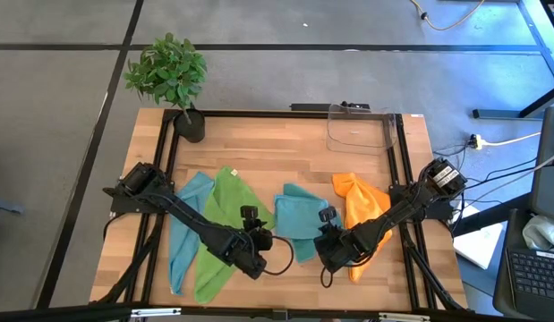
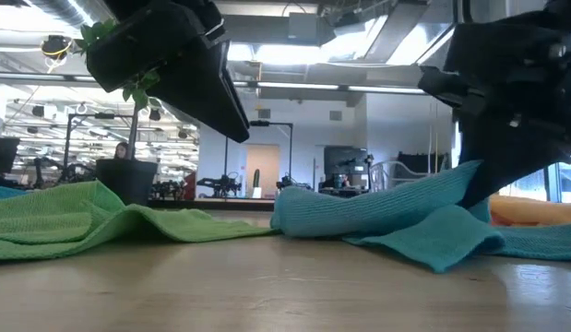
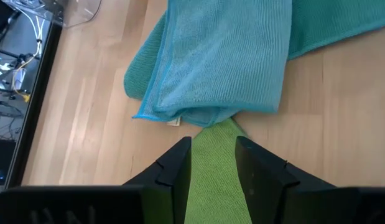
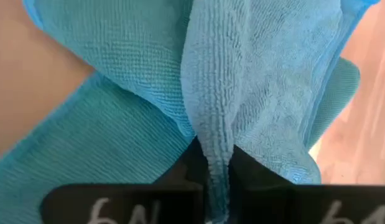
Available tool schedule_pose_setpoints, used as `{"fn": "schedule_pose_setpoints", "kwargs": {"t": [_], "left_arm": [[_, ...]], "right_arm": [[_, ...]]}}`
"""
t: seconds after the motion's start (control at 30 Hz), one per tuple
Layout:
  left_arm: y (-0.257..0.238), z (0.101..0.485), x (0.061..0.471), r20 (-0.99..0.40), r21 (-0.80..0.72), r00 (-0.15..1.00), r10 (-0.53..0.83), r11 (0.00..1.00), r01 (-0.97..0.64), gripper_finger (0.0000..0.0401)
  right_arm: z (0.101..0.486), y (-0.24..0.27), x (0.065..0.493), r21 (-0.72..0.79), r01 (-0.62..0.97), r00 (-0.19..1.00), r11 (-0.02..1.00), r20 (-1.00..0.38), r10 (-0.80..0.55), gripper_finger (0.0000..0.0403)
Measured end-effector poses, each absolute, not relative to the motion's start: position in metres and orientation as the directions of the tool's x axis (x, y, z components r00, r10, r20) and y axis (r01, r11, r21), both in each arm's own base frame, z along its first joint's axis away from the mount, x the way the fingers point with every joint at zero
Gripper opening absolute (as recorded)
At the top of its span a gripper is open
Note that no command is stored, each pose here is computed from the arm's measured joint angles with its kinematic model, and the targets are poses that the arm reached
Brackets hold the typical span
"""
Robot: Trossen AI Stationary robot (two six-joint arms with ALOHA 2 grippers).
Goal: Fold microfiber towels
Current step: Put the right folded light blue microfiber towel into the transparent bin
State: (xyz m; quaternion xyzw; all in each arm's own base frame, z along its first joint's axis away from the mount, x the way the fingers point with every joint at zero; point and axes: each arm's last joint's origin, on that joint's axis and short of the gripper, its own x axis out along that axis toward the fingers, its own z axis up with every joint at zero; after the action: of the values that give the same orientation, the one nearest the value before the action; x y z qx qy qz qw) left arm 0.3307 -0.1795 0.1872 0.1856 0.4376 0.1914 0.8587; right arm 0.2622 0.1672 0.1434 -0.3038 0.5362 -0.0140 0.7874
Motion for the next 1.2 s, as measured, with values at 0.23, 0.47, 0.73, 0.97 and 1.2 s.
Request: {"fn": "schedule_pose_setpoints", "kwargs": {"t": [0.23, 0.47, 0.73, 0.97, 1.2], "left_arm": [[-0.181, 0.186, 0.326, -0.693, 0.503, 0.525, 0.495, 0.853, -0.140, 0.0117], [-0.181, 0.188, 0.326, -0.651, 0.548, 0.540, 0.533, 0.823, -0.150, 0.0117], [-0.191, 0.195, 0.319, -0.558, 0.596, 0.590, 0.583, 0.777, -0.204, 0.0117], [-0.200, 0.195, 0.312, -0.553, 0.589, 0.606, 0.572, 0.783, -0.201, 0.0117], [-0.205, 0.195, 0.307, -0.555, 0.575, 0.608, 0.567, 0.790, -0.212, 0.0117]], "right_arm": [[0.167, 0.167, 0.271, -0.578, -0.290, 0.435, 0.763, -0.790, -0.433, 0.0009], [0.216, 0.152, 0.285, -0.549, -0.246, 0.423, 0.799, -0.802, -0.421, 0.0010], [0.265, 0.102, 0.295, -0.450, -0.149, 0.329, 0.881, -0.862, -0.385, 0.0011], [0.303, 0.035, 0.302, -0.292, 0.005, 0.252, 0.956, -0.925, -0.284, 0.0011], [0.313, -0.030, 0.301, -0.203, 0.142, 0.204, 0.969, -0.952, -0.229, 0.0012]]}}
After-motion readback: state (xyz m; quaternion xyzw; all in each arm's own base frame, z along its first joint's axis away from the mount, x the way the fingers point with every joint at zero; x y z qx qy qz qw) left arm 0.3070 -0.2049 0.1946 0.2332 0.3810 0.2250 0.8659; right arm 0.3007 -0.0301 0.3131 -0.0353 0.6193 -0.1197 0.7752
